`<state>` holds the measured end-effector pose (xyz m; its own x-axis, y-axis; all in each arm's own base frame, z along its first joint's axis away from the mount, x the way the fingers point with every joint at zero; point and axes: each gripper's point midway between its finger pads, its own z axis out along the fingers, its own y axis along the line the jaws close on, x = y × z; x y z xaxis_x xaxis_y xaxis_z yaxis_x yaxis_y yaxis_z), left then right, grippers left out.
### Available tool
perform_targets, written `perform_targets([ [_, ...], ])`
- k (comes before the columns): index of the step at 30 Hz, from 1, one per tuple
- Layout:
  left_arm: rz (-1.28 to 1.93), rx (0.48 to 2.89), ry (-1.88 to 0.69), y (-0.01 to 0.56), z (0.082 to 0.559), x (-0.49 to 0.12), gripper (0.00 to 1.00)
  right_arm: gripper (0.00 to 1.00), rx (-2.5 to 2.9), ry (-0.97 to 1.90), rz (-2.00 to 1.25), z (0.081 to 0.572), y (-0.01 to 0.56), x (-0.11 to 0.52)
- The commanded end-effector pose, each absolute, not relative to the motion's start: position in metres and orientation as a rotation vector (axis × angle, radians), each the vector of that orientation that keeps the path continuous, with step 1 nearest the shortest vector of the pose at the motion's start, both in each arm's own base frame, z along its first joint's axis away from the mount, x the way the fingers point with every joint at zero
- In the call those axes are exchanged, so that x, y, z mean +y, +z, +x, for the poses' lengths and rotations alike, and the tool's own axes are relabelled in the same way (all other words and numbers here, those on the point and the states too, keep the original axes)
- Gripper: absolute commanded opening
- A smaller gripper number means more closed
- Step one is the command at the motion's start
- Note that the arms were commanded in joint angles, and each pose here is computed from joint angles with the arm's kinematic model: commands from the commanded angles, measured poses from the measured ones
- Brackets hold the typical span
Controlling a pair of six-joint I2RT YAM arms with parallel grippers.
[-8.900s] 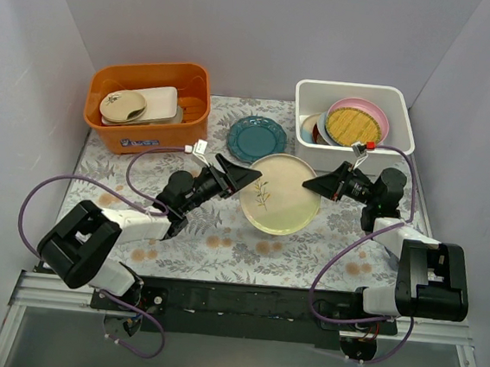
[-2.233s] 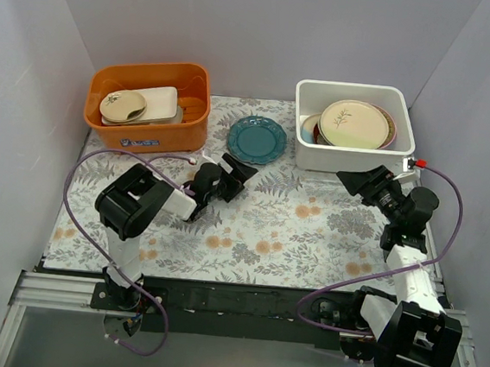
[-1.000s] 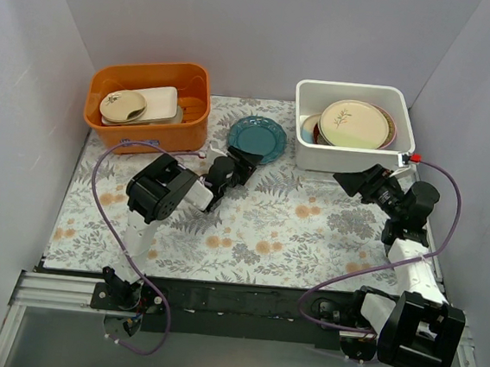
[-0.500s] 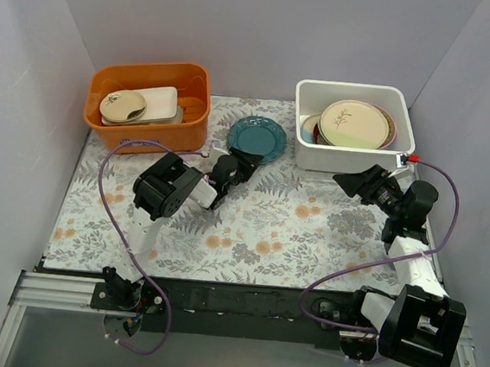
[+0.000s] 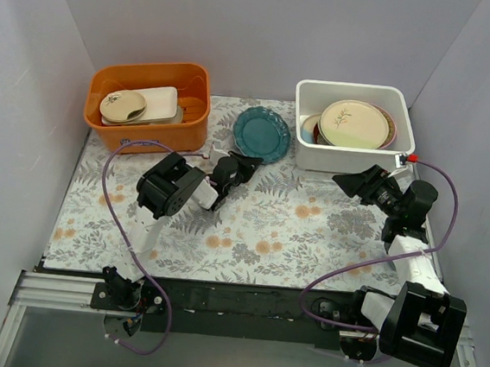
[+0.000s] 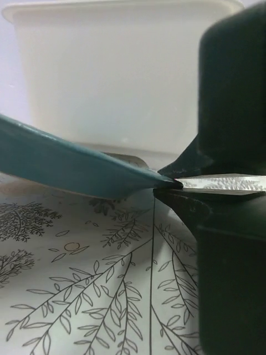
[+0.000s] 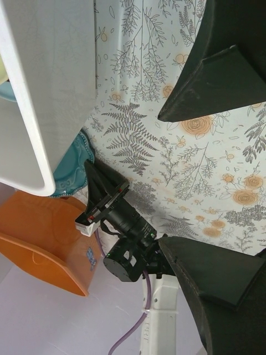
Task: Place the plates into the plastic bin on the countertop
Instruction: Pick up the plate at the center of the board.
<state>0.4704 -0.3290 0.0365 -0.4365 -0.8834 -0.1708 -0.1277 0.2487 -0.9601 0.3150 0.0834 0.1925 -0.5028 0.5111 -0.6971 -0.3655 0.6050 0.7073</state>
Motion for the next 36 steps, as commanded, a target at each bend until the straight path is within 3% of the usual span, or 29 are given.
perform_targets([
  [1,-1.195,1.881,-1.124,-0.029,0.446,-0.304,0.0,0.9,1.745,1.046,0.044,0.321,0.212,0.082],
  [7,-1.225,1.842,-1.075,-0.022,0.43,-0.282,0.0,0.9,1.748,1.059,0.04,0.321,0.211,0.083],
  [17,-0.934,1.86,-1.038,0.026,0.418,-0.276,0.0,0.91,1.739,1.077,0.011,0.319,0.216,0.086],
  [36,-0.575,1.892,-1.304,0.097,0.358,-0.296,0.0,0.91,1.742,1.146,-0.018,0.314,0.218,0.093],
])
